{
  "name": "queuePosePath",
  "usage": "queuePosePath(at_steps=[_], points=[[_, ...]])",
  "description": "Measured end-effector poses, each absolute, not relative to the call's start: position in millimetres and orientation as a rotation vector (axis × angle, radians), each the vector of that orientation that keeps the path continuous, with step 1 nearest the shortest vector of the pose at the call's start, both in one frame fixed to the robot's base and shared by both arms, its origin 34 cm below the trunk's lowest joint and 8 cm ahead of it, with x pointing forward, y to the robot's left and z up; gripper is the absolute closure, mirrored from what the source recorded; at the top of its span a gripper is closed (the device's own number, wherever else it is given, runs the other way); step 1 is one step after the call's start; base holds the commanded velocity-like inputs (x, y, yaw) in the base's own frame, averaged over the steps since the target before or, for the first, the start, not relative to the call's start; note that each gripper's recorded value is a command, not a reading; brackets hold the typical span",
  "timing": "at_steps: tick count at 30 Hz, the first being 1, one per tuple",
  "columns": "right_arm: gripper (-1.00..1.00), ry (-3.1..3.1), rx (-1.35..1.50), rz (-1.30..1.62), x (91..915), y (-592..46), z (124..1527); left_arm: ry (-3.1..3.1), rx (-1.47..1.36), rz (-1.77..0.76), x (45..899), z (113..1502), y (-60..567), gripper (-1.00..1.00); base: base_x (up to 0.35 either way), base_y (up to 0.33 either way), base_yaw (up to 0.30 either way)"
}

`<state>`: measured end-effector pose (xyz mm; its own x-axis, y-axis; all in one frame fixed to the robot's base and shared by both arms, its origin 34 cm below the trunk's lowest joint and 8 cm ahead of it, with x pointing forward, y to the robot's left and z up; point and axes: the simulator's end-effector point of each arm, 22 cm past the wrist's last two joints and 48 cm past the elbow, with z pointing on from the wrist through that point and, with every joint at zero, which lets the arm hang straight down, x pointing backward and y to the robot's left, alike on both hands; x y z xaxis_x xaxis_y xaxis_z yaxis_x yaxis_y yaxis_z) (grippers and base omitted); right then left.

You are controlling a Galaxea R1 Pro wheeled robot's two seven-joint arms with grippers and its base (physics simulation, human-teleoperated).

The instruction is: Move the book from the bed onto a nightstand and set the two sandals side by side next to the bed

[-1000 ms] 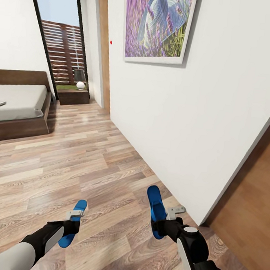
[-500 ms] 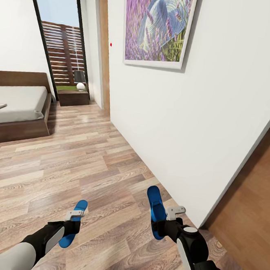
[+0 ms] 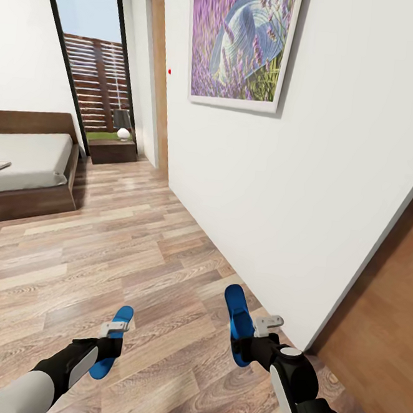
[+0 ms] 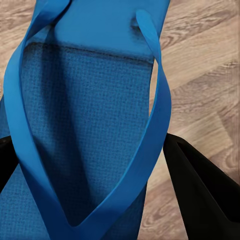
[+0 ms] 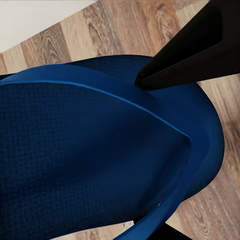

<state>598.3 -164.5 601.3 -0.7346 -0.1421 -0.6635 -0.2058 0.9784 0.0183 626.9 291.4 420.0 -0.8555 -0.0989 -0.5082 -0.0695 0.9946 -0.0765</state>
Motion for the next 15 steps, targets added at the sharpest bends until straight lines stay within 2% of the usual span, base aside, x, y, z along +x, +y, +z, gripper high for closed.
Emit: queuePosePath(at_steps=[15], points=[[1.00,2.407,-0.245,0.121,603,-162,632,2.602,-0.119,-0.079,632,451,292,1.00,0.000,0.000,0.000]])
